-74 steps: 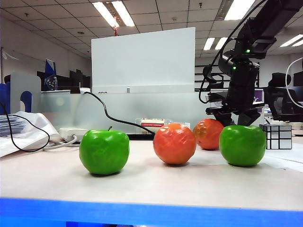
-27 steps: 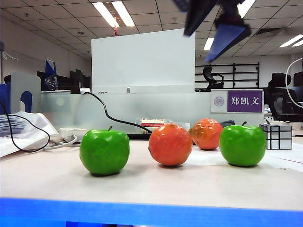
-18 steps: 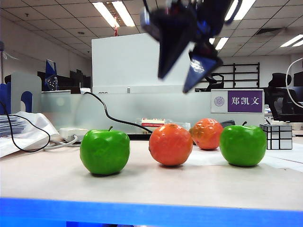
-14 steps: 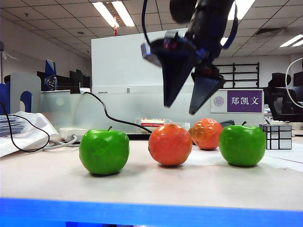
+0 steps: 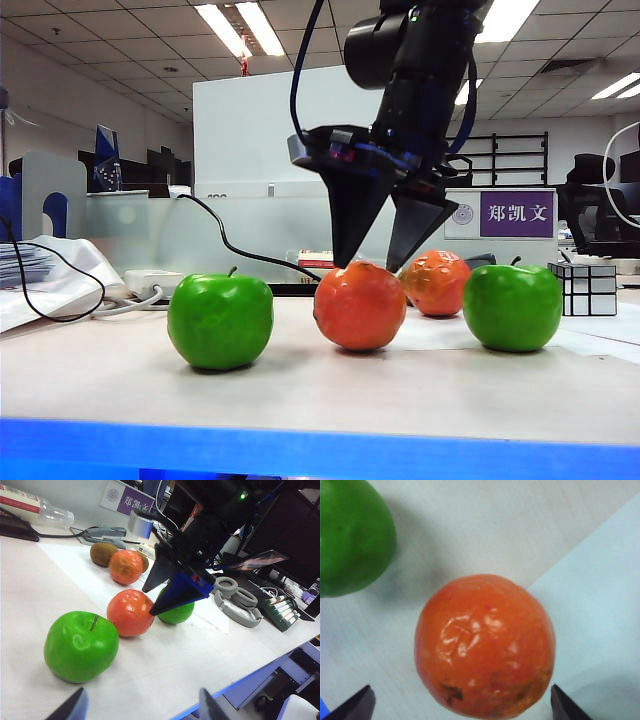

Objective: Put the same fruits together.

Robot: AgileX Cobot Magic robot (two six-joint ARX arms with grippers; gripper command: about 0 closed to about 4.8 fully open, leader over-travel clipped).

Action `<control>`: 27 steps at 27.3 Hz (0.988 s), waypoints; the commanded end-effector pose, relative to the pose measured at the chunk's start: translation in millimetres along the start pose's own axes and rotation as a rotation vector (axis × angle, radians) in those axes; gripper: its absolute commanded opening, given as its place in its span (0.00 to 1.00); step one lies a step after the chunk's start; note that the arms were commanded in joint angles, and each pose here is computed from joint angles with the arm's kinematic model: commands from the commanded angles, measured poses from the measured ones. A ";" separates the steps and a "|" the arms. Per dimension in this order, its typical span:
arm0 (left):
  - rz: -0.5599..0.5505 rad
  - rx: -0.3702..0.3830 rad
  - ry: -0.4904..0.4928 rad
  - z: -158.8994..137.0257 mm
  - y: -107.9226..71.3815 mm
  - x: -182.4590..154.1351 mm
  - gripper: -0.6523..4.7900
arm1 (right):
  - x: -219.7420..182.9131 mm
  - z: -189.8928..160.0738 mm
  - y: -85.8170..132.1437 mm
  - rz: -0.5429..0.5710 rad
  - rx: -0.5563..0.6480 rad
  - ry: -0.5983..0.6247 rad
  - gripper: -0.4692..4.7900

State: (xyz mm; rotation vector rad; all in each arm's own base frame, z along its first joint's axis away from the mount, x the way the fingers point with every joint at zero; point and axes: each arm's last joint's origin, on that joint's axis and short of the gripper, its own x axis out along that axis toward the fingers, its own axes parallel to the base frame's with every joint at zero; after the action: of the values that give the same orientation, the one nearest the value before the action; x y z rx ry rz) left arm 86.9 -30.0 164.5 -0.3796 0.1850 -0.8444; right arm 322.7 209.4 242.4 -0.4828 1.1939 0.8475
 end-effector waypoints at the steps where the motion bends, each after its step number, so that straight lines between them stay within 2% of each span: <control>1: -0.001 0.012 -0.012 1.7 -0.7 -0.2 0.66 | 6.6 4.9 4.8 0.006 -0.015 -0.007 1.00; 10: 0.000 0.012 -0.012 1.6 -0.6 -0.2 0.66 | 26.4 9.7 5.5 0.010 -0.019 0.004 1.00; 19: 0.000 0.014 -0.012 1.6 -0.6 -0.2 0.66 | 29.7 11.4 4.3 0.007 -0.018 -0.007 1.00; 27: 0.000 0.014 -0.012 1.6 -0.6 -0.2 0.66 | 46.0 8.9 3.2 0.024 -0.002 0.051 1.00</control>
State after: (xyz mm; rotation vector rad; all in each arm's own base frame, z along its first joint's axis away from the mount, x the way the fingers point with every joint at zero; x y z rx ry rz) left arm 86.9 -29.9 164.5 -0.3790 0.1840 -0.8410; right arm 332.0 231.2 207.5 -0.4856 1.2233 0.8700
